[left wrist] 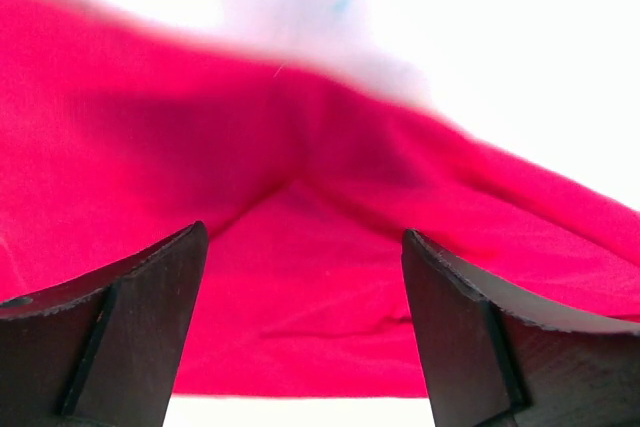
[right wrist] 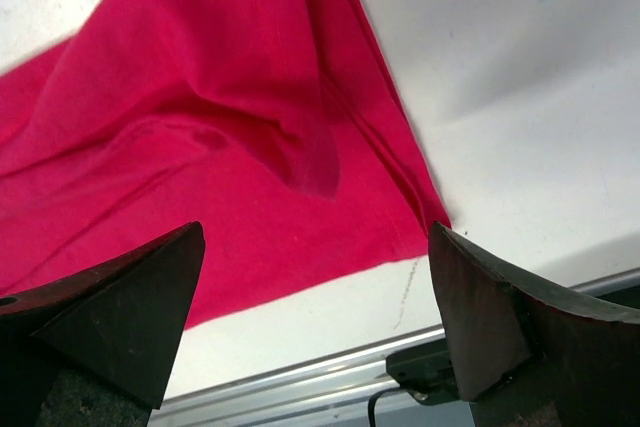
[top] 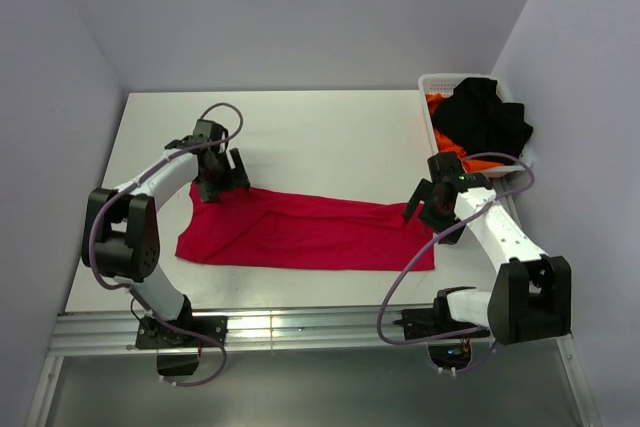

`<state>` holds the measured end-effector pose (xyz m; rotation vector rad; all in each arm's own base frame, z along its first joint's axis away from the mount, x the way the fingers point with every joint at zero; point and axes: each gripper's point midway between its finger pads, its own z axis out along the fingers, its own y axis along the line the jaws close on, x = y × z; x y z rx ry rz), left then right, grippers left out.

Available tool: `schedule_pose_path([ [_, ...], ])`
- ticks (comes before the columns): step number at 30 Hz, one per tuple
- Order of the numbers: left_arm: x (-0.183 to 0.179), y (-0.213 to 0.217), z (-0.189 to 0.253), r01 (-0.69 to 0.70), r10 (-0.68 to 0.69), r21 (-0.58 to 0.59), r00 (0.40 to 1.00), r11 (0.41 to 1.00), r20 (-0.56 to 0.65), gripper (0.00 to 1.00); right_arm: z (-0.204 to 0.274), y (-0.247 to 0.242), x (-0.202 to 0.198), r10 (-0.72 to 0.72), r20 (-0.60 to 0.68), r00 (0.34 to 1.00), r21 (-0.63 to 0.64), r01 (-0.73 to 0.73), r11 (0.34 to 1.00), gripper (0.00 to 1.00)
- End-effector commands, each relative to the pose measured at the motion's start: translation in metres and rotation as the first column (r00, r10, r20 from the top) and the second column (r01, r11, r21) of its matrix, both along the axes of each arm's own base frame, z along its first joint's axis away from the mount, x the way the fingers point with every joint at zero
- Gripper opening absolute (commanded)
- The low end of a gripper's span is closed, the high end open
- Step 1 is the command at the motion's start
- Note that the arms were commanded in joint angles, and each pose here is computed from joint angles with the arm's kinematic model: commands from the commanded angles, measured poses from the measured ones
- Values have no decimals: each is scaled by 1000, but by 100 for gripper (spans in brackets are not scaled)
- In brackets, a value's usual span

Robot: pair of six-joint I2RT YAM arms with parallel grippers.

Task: Fold and stack the t-shirts
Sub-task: Fold the other side of the tshirt into a rectangle

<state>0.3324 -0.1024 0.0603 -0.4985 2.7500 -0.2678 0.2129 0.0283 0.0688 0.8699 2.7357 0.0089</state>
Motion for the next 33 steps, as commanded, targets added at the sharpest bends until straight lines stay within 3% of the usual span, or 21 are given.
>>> schedule_pose_path([
  [1,36,0,24,168,-173,46,975,985,140,86,5,0,-9,4,12,1000,11,-4,1000,100],
  [6,47,-7,22,251,-253,30,954,967,161,86,9,0,-16,15,14,1000,16,-15,1000,100],
  [12,35,-14,5,308,-303,-29,946,951,117,85,9,1,-18,21,5,1000,21,-21,1000,100],
  [33,3,-30,-36,359,-359,-49,933,932,-4,78,9,3,-17,37,15,999,33,-37,999,100],
])
